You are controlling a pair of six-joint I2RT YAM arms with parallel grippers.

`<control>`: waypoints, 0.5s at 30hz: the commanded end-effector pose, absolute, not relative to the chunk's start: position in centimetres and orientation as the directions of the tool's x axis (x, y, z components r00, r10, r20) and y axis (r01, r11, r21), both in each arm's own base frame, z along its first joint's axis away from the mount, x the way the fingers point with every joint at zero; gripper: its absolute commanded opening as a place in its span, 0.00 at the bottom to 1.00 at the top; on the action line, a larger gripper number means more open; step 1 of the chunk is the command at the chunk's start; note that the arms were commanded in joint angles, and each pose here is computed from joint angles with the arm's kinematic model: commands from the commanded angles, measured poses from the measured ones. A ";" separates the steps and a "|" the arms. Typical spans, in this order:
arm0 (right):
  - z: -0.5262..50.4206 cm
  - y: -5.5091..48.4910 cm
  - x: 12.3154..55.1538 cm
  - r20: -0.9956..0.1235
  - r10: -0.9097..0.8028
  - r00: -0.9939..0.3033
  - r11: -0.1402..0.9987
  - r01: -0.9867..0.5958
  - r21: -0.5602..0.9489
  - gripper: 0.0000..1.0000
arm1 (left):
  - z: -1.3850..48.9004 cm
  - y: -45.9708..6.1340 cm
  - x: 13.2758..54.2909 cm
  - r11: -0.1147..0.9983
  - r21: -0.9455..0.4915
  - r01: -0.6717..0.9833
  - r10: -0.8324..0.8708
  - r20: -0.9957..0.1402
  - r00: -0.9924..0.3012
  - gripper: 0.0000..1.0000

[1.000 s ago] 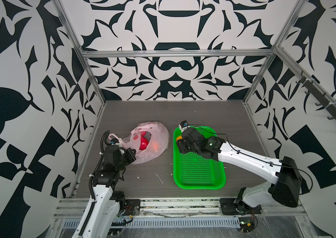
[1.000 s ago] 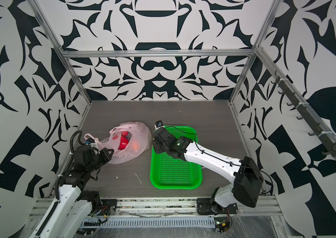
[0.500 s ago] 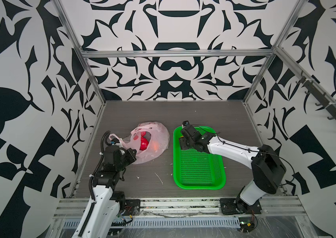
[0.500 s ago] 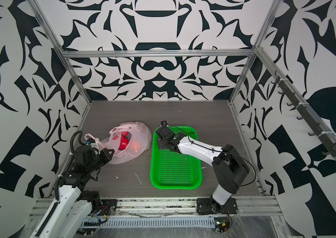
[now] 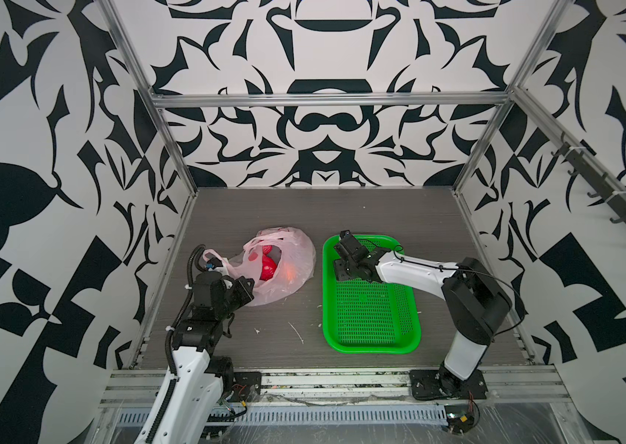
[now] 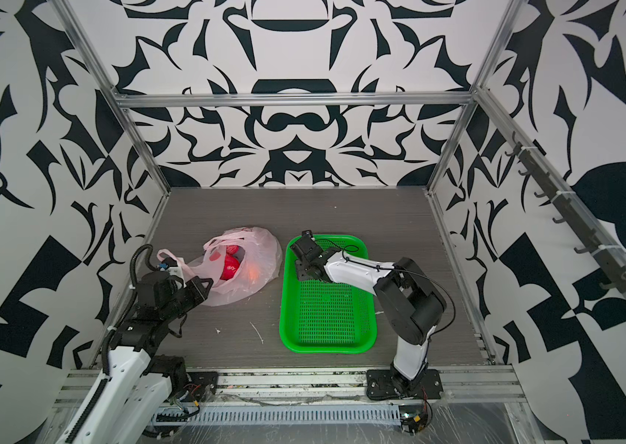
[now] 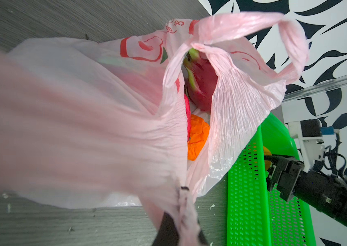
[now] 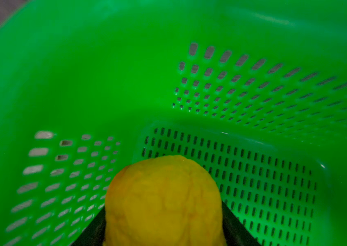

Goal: Untie the knot of the plastic bag and take out the fruit
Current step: Place the fruit in the basket.

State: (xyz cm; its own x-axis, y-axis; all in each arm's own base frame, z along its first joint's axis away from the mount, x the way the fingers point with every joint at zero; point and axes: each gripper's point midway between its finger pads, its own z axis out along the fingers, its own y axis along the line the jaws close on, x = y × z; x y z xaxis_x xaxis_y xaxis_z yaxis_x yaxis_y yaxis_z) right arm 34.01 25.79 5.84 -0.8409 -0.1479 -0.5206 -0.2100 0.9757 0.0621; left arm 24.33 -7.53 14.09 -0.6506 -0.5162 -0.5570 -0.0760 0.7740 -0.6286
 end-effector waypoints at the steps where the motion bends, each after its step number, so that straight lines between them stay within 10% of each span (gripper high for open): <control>1: 7.2 26.3 35.1 -0.556 -0.110 -0.824 0.976 -0.194 0.095 0.39 | 13.7 -7.7 23.7 0.781 -0.620 -0.073 -0.499 -0.549 -0.670 0.00; 15: 6.2 26.0 35.2 -0.538 -0.104 -0.837 0.980 -0.180 0.090 0.59 | 13.8 -7.5 23.3 0.787 -0.612 -0.073 -0.495 -0.557 -0.667 0.00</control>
State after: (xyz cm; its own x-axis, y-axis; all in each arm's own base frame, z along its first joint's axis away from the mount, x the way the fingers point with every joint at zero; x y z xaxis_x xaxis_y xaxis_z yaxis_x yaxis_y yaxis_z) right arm 34.37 25.47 5.18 -0.8503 -0.1289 -0.5102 -0.1898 0.9794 0.0689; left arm 23.72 -7.44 13.99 -0.6562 -0.5096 -0.5565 -0.0776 0.7791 -0.6220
